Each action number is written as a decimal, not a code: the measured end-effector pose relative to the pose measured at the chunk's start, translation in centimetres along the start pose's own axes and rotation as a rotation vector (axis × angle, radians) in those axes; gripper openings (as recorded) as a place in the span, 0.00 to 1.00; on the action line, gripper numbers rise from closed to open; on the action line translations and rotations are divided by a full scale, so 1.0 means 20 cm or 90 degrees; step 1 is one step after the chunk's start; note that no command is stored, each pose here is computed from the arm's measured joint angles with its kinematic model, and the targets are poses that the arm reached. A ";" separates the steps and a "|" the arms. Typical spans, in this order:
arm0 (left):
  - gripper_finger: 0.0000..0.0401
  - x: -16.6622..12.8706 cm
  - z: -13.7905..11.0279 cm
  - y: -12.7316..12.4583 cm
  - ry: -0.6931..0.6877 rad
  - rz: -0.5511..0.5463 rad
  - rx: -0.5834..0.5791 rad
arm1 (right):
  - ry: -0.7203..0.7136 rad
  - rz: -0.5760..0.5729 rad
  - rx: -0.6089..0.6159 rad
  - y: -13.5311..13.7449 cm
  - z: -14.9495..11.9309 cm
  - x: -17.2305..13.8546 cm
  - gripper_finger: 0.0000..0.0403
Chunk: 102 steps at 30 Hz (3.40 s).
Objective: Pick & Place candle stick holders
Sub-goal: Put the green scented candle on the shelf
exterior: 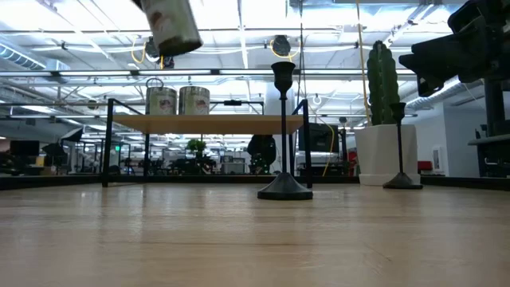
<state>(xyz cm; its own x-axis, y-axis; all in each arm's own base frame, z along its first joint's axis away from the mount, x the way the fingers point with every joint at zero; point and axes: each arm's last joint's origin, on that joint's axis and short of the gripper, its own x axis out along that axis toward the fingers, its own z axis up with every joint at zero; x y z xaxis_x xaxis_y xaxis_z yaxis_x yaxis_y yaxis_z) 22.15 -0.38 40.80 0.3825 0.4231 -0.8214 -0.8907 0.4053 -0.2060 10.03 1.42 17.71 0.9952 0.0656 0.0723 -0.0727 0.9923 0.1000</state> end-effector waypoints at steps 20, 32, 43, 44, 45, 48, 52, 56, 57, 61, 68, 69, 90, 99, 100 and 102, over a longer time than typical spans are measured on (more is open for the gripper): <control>0.00 0.25 0.39 0.28 0.054 0.130 -0.036 | 0.000 0.000 0.000 0.00 0.00 0.00 0.31; 0.00 0.41 0.49 0.35 0.117 0.171 -0.043 | 0.000 0.000 0.000 0.00 0.00 0.00 0.31; 0.00 0.53 0.53 0.35 0.159 0.193 -0.033 | 0.000 0.000 0.000 0.00 0.00 0.00 0.31; 0.00 0.54 0.54 0.36 0.161 0.195 -0.034 | 0.000 0.000 0.000 0.00 0.00 0.00 0.31; 0.00 0.55 0.54 0.36 0.162 0.198 -0.036 | 0.000 0.000 0.000 0.00 0.00 0.00 0.31; 0.00 0.56 0.55 0.37 0.168 0.202 -0.033 | 0.000 0.000 0.000 0.00 0.00 0.00 0.31; 0.00 0.57 0.56 0.39 0.168 0.205 -0.037 | 0.000 0.000 0.000 0.00 0.00 0.00 0.31; 0.00 0.57 0.56 0.40 0.170 0.204 -0.043 | 0.000 0.000 0.000 0.00 0.00 0.00 0.31; 0.00 0.57 0.57 0.40 0.172 0.203 -0.046 | 0.000 0.000 0.000 0.00 0.00 0.00 0.31; 0.00 0.57 0.58 0.40 0.169 0.189 -0.046 | 0.000 0.000 0.000 0.00 0.00 0.00 0.31; 0.00 0.58 0.58 0.39 0.168 0.169 -0.046 | 0.000 0.000 0.000 0.00 0.00 0.00 0.31; 0.00 0.58 0.58 0.39 0.169 0.169 -0.046 | 0.000 0.000 0.000 0.00 0.00 0.00 0.31; 0.01 0.57 0.58 0.40 0.155 0.191 -0.035 | 0.000 0.000 0.000 0.00 0.00 0.00 0.31; 0.07 0.57 0.58 0.40 0.154 0.191 -0.034 | 0.000 0.000 0.000 0.00 0.00 0.00 0.31; 0.08 0.57 0.58 0.40 0.154 0.191 -0.035 | 0.000 0.000 0.000 0.00 0.00 0.00 0.31; 0.10 0.57 0.58 0.40 0.153 0.191 -0.035 | 0.000 0.000 0.000 0.00 0.00 0.00 0.31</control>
<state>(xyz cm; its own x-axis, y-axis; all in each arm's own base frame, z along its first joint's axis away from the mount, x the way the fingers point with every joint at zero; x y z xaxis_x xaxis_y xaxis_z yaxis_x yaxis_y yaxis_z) 22.29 17.20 35.94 0.0406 0.3113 -0.9495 -0.9685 0.2457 0.0391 10.03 1.42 17.71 0.9952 0.0659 0.0722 -0.0729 0.9924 0.0996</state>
